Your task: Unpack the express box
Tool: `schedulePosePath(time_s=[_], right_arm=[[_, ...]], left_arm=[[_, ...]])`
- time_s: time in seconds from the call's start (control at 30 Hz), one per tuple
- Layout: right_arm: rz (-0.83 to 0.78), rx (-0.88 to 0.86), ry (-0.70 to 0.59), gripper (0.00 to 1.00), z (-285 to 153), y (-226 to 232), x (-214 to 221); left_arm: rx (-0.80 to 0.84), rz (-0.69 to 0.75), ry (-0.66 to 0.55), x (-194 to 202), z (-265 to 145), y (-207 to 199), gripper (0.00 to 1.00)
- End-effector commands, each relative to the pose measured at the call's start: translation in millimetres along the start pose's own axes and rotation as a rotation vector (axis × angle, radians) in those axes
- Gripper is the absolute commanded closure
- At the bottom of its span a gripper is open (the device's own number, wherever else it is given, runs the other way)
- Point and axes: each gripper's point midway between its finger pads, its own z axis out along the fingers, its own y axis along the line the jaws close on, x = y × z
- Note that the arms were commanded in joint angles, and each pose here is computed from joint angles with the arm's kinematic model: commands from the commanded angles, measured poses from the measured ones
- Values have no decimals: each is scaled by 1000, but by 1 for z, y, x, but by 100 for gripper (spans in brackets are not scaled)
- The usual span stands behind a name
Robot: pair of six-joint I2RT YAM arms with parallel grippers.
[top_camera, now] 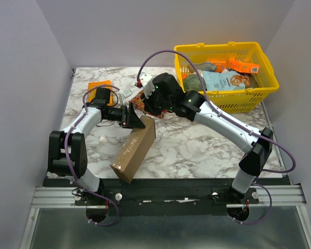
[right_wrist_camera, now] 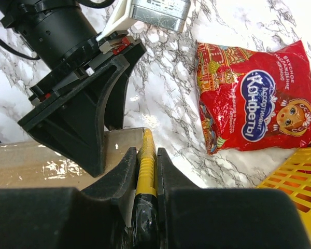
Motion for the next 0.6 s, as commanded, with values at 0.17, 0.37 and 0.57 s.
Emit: schedulePosePath(time_s=[0.17,0.37,0.57], right_arm=[[-37,-46,27,99,-1,10,6],[-66,-45,44,100,-2,8,11],[-108,-36,77,100,-12,4,21]], left_arm=[[-148,-23,53,21,4,36,10],[-152,-23,55,22,5,38,10],[-162,-19,62,21,5,41,10]])
